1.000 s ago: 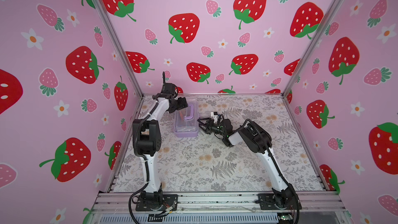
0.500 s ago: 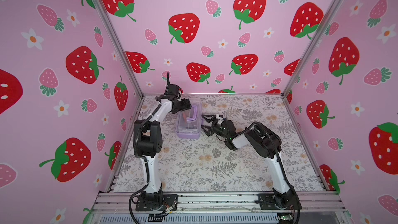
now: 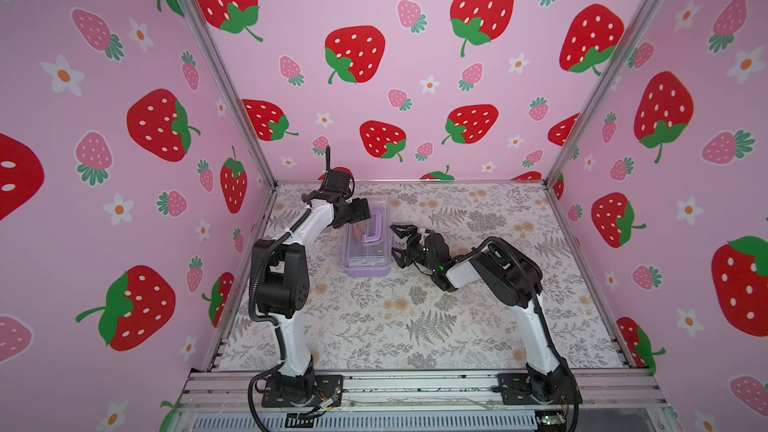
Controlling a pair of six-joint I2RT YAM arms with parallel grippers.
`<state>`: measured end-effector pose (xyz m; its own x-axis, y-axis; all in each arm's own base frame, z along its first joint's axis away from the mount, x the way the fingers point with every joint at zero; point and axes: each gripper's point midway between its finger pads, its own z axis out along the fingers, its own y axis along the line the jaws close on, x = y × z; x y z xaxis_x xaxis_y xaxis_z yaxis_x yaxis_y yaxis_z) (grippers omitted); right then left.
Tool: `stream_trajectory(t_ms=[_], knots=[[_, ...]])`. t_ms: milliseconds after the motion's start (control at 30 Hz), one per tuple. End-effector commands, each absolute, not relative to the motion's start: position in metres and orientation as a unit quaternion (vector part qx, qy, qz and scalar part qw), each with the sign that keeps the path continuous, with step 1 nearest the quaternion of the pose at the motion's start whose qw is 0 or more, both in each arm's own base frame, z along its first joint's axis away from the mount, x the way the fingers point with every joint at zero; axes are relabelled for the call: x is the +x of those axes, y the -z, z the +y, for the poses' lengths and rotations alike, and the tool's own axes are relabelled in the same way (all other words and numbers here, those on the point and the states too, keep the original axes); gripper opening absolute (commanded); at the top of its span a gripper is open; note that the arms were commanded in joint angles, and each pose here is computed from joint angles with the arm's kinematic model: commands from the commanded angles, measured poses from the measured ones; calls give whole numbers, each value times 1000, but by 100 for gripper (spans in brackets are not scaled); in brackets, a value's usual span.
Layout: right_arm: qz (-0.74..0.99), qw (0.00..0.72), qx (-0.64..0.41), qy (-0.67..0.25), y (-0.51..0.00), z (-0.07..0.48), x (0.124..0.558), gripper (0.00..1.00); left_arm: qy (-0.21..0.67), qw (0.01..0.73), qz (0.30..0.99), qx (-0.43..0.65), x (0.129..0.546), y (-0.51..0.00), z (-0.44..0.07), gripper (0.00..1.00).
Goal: Pack the tool kit
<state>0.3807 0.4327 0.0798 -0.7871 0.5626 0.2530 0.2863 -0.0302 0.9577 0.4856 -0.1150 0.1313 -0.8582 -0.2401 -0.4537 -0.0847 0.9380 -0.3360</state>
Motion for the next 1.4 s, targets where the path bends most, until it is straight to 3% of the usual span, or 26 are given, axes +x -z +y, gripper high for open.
stream_trajectory(t_ms=[0,467,767,1067,1367], knots=[[664,90,366,-645,-80,428,384,99,200,209,955,-73,456,-134,-151,87],[624,128,410,-652,-106,426,418,99,210,208,952,-79,436,-122,-171,87],[614,225,329,-682,-179,416,437,99,199,202,956,-74,436,-114,-171,87],[626,252,252,-694,-193,419,433,97,193,198,959,-68,437,-109,-170,87],[713,301,131,-620,-196,428,426,99,205,188,959,-44,441,-106,-178,87]])
